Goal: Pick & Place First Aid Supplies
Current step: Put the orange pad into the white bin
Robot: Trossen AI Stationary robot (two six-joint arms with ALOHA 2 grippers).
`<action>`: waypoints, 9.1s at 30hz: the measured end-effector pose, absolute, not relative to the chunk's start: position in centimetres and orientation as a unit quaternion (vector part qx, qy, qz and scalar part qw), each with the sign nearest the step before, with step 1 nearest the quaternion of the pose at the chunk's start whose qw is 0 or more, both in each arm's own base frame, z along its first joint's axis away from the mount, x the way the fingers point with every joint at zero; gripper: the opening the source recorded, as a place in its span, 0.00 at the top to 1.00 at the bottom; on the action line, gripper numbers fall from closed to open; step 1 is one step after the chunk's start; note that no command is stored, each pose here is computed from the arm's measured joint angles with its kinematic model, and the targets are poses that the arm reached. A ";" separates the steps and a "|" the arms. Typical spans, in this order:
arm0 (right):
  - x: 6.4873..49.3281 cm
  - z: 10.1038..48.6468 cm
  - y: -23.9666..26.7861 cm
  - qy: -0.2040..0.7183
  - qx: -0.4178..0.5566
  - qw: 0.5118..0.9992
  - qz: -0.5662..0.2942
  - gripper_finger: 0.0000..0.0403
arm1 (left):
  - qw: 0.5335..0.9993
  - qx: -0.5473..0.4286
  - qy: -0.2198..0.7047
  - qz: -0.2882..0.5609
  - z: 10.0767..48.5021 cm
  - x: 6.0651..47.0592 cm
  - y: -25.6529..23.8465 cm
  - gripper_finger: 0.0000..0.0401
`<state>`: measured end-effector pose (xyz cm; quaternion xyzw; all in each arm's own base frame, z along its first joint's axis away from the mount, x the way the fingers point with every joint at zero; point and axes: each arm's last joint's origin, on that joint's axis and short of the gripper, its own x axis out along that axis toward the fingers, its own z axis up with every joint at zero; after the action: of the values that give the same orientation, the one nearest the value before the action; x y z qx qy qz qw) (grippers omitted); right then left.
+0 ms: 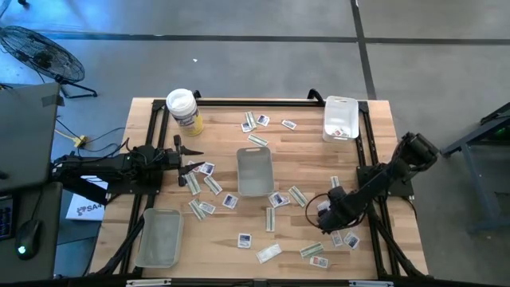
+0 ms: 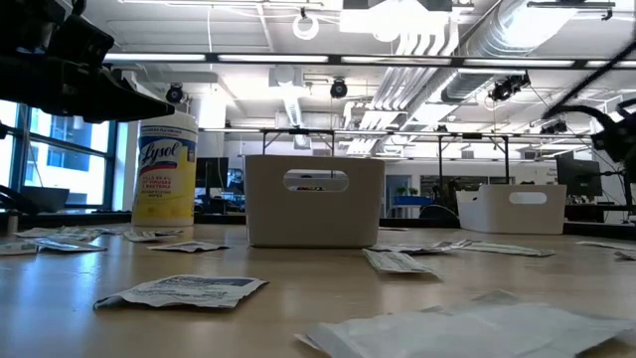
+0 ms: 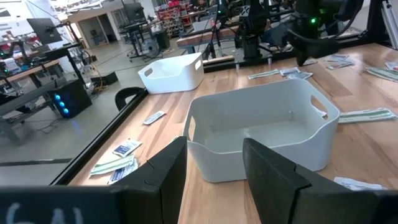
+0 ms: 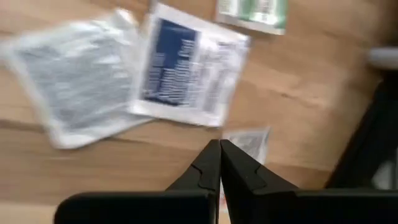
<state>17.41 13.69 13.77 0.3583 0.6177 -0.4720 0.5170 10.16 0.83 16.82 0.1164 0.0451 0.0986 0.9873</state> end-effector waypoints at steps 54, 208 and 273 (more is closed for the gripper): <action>17.0 12.9 11.9 0.622 0.369 0.481 -0.496 0.68 | 0.987 0.116 0.045 0.099 16.8 10.2 0.8 0.62; 19.3 13.3 8.7 0.569 0.370 0.585 -0.444 0.66 | 0.987 0.116 0.045 0.098 16.8 10.2 0.8 0.62; 17.0 19.8 -19.3 0.424 0.236 0.615 -0.622 1.00 | 0.987 0.116 0.045 0.098 16.8 10.2 0.8 0.62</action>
<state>17.04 -19.30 19.83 0.2362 0.4236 -0.6216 0.6152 10.16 0.83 16.82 0.1163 0.0451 0.0982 0.9873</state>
